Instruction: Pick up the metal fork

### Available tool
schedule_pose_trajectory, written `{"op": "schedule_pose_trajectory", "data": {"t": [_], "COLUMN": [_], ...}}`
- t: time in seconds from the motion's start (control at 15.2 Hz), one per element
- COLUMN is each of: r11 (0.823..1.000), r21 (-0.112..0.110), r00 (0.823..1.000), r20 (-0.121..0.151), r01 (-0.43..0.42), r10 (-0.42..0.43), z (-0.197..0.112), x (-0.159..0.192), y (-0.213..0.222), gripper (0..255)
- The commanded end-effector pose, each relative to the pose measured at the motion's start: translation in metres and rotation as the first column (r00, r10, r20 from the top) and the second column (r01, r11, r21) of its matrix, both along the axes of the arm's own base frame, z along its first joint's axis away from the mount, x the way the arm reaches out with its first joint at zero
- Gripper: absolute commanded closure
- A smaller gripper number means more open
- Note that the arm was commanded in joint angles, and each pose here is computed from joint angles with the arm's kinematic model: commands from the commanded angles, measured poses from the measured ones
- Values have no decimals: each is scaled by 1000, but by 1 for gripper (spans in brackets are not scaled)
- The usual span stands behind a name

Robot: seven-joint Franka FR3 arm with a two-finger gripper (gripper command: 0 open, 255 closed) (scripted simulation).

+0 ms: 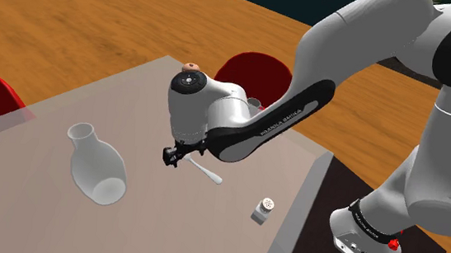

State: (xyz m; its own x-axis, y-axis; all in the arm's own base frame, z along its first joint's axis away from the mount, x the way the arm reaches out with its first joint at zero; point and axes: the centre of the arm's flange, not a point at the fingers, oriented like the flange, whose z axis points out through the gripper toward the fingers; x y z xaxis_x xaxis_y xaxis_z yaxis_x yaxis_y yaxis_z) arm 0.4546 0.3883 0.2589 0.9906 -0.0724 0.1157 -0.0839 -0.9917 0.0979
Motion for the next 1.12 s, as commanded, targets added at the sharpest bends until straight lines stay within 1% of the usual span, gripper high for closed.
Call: {"op": "schedule_pose_trajectory", "data": {"t": [0.0,0.07,0.13,0.73,1.06], "r11": [1000,1000,1000,1000,1000], "r21": [0,0,0,0,0], "r00": [1000,1000,1000,1000,1000], "r20": [0,0,0,0,0], "r01": [0,0,0,0,0], "r10": [0,0,0,0,0], "z": [-7,-7,-7,-7,20], "x": [-1,-1,-1,-1,-1], "y": [-1,-1,-1,-1,-1], "gripper": [0,0,255,255,255]}}
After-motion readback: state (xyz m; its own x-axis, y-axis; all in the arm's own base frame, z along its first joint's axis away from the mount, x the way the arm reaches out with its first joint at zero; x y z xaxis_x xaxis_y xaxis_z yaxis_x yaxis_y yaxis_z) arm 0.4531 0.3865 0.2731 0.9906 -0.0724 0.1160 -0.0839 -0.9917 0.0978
